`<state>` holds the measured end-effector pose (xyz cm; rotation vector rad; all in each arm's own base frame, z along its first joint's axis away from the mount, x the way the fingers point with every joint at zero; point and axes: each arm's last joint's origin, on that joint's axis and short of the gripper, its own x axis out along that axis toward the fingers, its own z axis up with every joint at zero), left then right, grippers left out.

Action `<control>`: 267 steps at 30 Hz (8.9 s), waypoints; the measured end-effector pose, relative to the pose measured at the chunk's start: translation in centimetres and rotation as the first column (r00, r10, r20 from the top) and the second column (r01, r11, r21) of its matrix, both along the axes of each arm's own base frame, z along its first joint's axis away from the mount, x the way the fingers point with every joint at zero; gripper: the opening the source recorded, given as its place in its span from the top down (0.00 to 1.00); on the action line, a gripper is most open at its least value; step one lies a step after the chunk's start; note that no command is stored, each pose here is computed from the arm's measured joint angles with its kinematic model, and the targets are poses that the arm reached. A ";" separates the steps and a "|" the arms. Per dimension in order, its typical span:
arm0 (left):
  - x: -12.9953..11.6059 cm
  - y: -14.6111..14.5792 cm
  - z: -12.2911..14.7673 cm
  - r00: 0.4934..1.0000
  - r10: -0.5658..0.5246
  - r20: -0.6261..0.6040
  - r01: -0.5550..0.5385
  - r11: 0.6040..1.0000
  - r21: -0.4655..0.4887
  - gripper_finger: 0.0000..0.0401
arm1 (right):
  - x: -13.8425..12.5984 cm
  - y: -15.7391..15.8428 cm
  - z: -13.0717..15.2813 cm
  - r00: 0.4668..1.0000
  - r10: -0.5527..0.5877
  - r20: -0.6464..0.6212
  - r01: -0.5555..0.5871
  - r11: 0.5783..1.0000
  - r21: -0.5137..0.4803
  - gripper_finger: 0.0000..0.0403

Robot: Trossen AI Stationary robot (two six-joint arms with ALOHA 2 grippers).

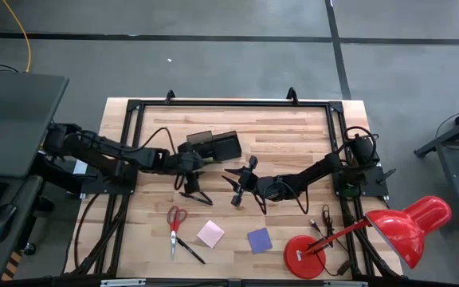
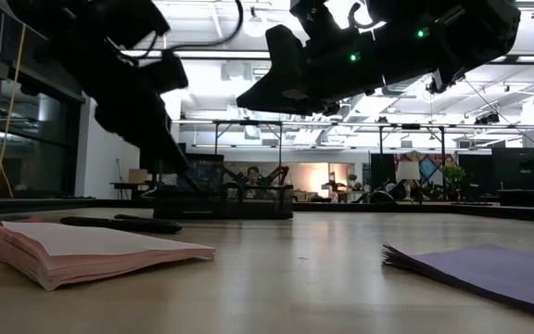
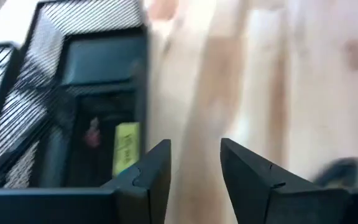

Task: Pick and place office supplies into organizer
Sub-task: Put the violet sticky notes into the black desk organizer

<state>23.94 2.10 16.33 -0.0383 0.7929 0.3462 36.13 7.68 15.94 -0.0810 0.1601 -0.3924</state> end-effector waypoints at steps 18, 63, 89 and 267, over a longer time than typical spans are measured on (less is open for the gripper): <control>-4.5 -5.5 -1.2 0.815 -0.393 0.427 0.469 0.879 -0.085 0.70 | 0.0 -0.1 -0.4 0.999 0.012 -0.041 -0.012 1.000 -0.004 0.74; -12.2 -4.0 -0.6 0.748 -0.392 0.536 0.438 0.898 0.045 0.70 | -3.7 4.7 0.0 0.940 0.115 -0.321 0.182 0.628 0.757 0.80; -12.3 -4.0 -0.9 0.762 -0.394 0.514 0.439 0.898 0.037 0.70 | -5.6 9.3 0.3 0.929 0.158 -0.334 0.275 0.309 0.910 0.84; -12.3 -4.0 -0.9 0.762 -0.394 0.515 0.439 0.898 0.037 0.70 | 1.4 12.7 -1.8 0.443 0.092 -0.892 0.869 0.202 0.452 0.01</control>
